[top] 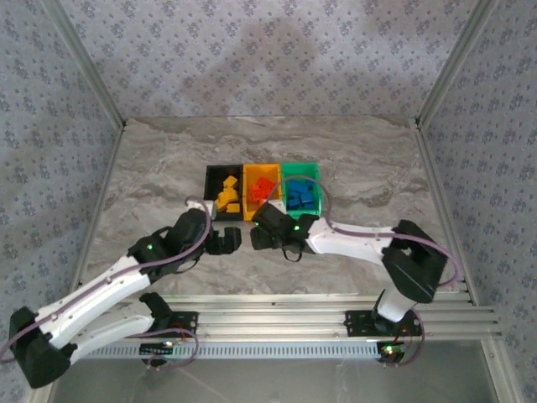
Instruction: Sort the legos into containers by color
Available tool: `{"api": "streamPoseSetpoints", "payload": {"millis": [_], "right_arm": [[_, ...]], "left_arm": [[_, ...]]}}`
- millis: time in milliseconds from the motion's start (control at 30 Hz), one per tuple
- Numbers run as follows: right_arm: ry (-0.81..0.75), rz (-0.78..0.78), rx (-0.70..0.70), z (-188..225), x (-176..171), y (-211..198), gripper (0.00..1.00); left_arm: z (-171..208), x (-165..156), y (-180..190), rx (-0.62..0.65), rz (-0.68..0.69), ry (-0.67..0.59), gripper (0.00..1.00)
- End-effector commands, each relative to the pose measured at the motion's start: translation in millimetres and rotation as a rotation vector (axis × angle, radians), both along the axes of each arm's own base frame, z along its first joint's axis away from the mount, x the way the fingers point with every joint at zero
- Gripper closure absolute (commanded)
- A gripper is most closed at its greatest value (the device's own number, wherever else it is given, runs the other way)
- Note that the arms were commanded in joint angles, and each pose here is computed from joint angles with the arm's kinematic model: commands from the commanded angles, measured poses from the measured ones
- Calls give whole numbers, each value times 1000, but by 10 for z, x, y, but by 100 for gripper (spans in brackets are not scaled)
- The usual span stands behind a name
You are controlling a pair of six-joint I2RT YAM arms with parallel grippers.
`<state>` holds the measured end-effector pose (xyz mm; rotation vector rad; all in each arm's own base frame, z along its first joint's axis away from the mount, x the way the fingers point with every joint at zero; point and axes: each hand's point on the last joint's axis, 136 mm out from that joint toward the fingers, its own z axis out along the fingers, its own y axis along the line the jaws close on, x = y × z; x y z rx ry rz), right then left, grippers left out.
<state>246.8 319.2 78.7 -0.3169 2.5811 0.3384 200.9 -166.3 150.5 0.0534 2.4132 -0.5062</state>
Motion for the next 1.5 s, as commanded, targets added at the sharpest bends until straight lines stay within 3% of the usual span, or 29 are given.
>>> {"api": "streamPoseSetpoints", "payload": {"millis": [0, 267, 533, 833, 1067, 1467], "right_arm": [[-17, -20, -117, -91, 95, -73, 27], [36, 37, -155, -332, 52, 104, 32], [18, 112, -76, -147, -104, 510, 34], [86, 46, -128, -363, -63, 374, 28], [108, 39, -156, -494, -4, 395, 32], [5, 130, -65, 32, -115, 631, 31]], "left_arm": [[-105, -90, 239, 7, 83, 29, 0], [-116, -104, 410, -1, 128, 17, 0], [-106, -94, 479, -5, 149, 17, 0], [-153, -104, 523, -11, 161, 24, 1], [-173, -128, 567, 8, 167, 34, 0], [-122, -114, 580, 0, 171, 25, 0]]}}
